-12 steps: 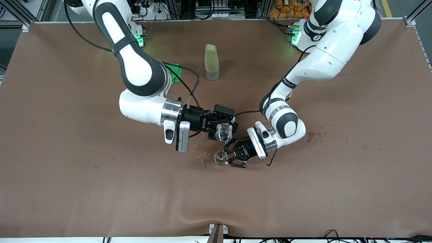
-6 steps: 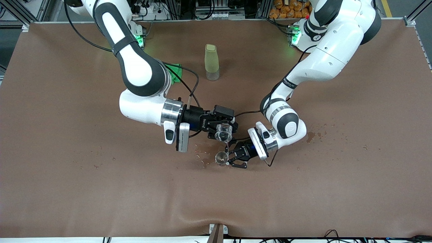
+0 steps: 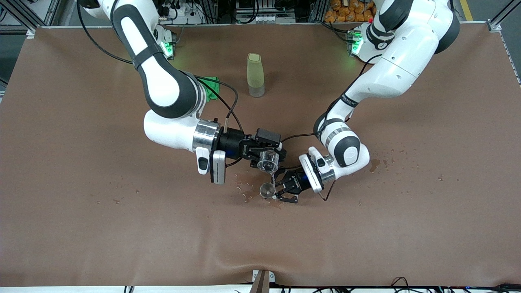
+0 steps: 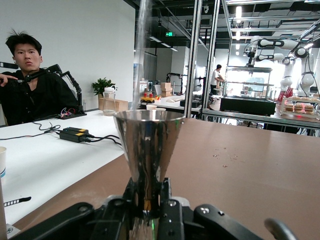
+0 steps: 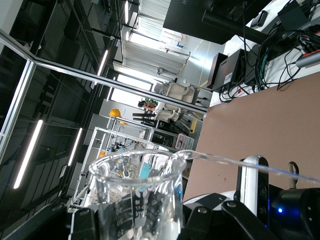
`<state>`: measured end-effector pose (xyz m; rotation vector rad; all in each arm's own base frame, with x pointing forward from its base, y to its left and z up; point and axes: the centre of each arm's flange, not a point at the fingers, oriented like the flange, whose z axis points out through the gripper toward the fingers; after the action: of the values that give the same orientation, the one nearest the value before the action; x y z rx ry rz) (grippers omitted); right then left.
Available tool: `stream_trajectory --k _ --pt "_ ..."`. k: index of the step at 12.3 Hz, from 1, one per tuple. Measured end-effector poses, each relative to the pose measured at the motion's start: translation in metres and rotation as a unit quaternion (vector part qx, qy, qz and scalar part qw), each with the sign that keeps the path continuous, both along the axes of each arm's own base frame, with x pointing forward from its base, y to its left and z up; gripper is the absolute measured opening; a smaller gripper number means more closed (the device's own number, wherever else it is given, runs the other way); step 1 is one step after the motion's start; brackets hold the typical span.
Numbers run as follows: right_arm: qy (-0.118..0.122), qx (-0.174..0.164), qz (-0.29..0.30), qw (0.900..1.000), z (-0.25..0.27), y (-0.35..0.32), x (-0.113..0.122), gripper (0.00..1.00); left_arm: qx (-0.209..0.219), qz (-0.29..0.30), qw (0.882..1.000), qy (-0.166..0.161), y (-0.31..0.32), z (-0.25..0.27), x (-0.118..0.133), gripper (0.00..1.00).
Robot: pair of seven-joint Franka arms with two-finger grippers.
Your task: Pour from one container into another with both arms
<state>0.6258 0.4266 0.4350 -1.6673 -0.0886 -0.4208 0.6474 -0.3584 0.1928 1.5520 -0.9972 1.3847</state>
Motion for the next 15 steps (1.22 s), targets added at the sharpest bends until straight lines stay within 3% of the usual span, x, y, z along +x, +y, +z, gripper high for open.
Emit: stream_trajectory --k 15 --pt "0.032 0.037 -0.023 0.999 0.0000 -0.0100 0.0070 0.15 0.002 0.005 1.000 0.000 0.0061 -0.0009 0.0031 0.21"
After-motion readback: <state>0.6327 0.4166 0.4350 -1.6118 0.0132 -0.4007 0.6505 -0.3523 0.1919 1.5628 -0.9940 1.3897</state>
